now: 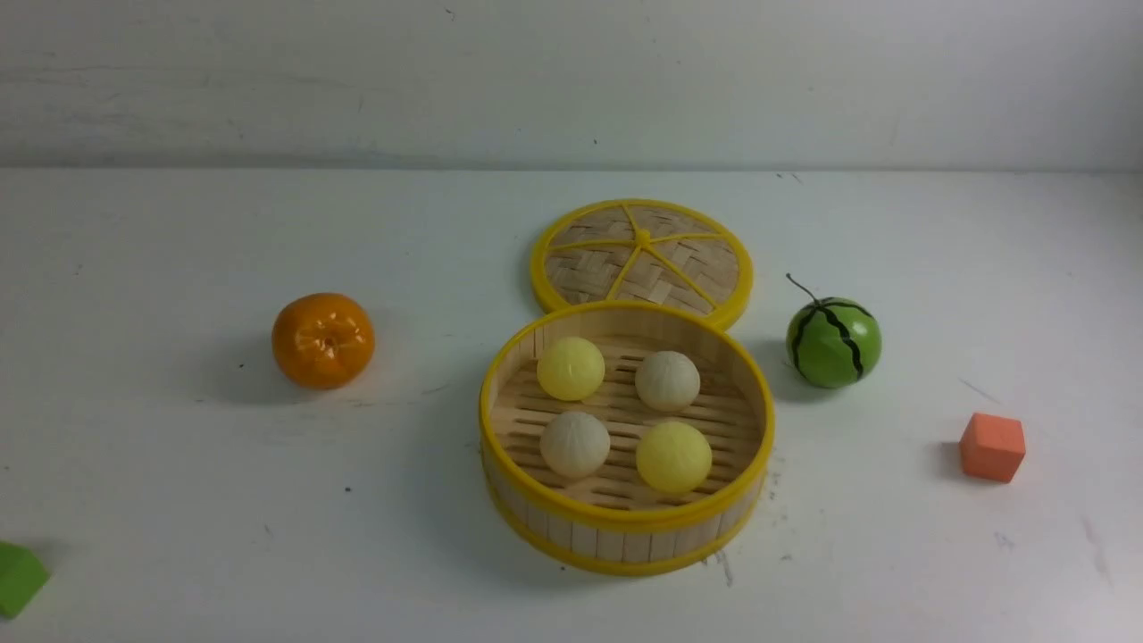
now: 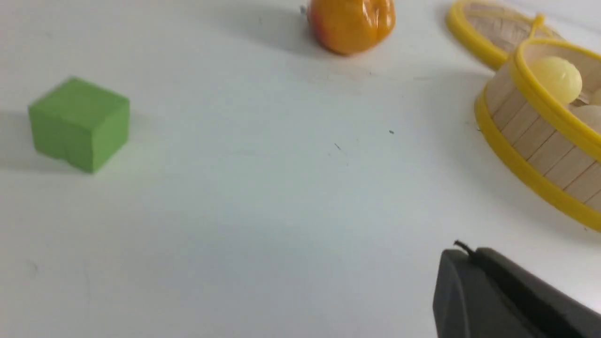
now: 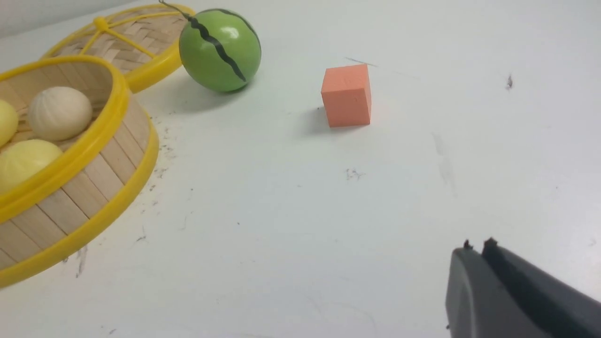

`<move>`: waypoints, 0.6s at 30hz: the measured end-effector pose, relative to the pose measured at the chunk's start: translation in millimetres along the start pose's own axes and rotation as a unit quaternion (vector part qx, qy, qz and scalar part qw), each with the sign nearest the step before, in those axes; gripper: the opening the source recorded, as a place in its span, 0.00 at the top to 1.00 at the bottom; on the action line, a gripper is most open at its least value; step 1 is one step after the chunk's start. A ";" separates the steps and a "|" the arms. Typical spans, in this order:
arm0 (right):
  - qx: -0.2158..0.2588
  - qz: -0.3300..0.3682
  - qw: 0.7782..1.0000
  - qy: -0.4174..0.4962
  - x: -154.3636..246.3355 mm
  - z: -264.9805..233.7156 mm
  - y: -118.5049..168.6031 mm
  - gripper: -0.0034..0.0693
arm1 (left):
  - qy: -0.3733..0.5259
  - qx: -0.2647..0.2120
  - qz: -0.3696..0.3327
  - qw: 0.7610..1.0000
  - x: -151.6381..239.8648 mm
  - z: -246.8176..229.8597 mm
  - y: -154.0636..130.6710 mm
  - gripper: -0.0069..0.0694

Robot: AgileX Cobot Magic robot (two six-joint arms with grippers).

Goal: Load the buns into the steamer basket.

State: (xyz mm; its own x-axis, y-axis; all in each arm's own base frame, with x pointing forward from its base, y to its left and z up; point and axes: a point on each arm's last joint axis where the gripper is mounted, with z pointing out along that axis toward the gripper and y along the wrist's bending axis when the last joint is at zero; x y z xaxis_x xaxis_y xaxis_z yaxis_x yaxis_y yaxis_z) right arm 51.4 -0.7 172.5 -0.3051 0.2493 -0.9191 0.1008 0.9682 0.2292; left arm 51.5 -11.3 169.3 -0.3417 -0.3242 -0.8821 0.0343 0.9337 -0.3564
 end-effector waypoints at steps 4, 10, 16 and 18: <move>0.000 0.000 1.000 0.000 0.0 0.0 0.0 0.91 | 0.002 0.011 -0.027 1.000 0.4 0.0 -2.0 0.93; 0.000 0.000 1.000 0.000 0.0 0.0 0.0 0.91 | 0.003 0.012 -0.031 0.999 0.5 0.0 -2.3 0.93; 0.000 0.000 1.000 0.000 0.0 0.0 0.0 0.90 | 0.003 0.012 -0.031 0.999 0.5 0.0 -2.3 0.93; 0.000 0.000 1.000 0.000 0.0 0.0 0.0 0.90 | 0.003 0.012 -0.031 0.999 0.5 0.0 -2.3 0.93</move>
State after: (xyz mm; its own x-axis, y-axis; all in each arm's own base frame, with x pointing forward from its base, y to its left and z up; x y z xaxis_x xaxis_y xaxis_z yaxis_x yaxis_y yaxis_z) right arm 51.4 -0.7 172.5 -0.3051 0.2493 -0.9191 0.1008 0.9682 0.2292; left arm 51.2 -13.6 169.6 -0.3497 -0.3804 -0.8561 0.0362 0.9077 -0.4181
